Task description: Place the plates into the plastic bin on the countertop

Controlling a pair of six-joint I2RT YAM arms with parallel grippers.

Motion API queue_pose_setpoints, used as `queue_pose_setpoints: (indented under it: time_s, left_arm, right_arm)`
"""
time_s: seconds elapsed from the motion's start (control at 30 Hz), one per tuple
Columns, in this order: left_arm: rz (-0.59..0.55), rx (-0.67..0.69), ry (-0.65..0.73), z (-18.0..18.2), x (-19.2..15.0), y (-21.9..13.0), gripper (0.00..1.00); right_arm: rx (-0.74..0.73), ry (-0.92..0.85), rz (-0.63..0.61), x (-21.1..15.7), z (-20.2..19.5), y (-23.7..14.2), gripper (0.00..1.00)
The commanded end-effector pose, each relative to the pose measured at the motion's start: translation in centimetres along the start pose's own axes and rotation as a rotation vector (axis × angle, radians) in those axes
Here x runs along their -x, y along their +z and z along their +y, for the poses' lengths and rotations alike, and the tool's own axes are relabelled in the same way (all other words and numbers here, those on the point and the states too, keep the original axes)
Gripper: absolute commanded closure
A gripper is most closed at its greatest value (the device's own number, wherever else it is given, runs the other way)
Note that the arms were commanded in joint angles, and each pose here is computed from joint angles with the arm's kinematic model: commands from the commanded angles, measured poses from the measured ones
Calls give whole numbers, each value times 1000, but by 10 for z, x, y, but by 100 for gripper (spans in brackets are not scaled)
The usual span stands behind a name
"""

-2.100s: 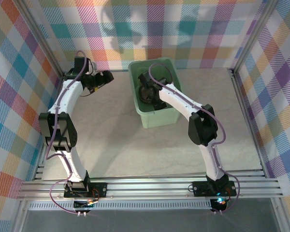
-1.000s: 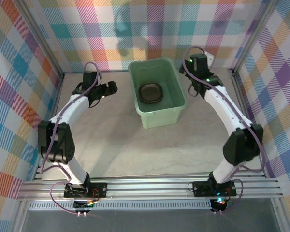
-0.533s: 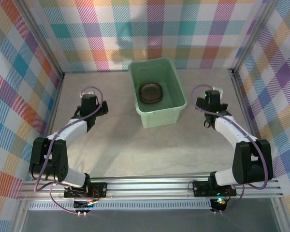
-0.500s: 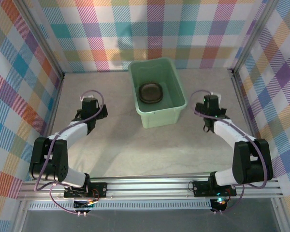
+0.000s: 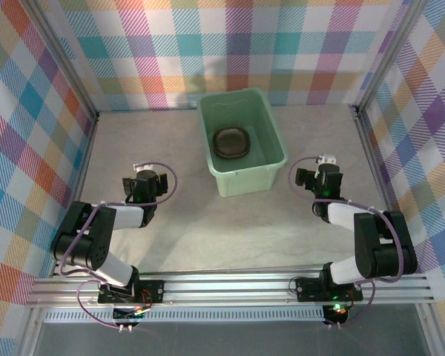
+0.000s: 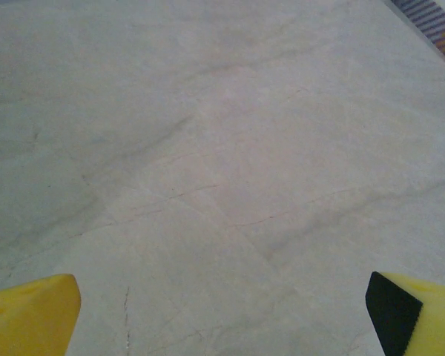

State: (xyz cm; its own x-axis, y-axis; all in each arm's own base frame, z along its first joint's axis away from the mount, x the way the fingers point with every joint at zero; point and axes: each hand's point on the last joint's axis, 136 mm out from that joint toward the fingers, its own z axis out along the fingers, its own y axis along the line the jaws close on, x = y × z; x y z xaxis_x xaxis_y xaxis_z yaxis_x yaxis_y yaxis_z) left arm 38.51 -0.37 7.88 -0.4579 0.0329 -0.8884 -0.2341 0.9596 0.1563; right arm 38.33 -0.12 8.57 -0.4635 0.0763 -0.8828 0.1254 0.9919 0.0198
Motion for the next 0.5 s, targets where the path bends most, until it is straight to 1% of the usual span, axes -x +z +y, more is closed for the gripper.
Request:
queue_pose_setpoints:
  time_s: [0.0, 0.07, 0.27, 0.47]
  left_arm:
    - [-127, -16, -33, -1, 26, -5, 0]
    - [-131, -29, -37, -1, 26, -6, 0]
    - [-125, -64, -39, -4, 24, -5, 0]
    - [-63, -138, -63, -7, 21, 7, 0]
  right_arm:
    - [126, -54, -147, 15, 19, 0, 1]
    - [167, -74, -134, 11, 27, 2, 1]
    - [220, -52, -96, 9, 28, 7, 1]
    - [226, -46, -92, 9, 26, 8, 1]
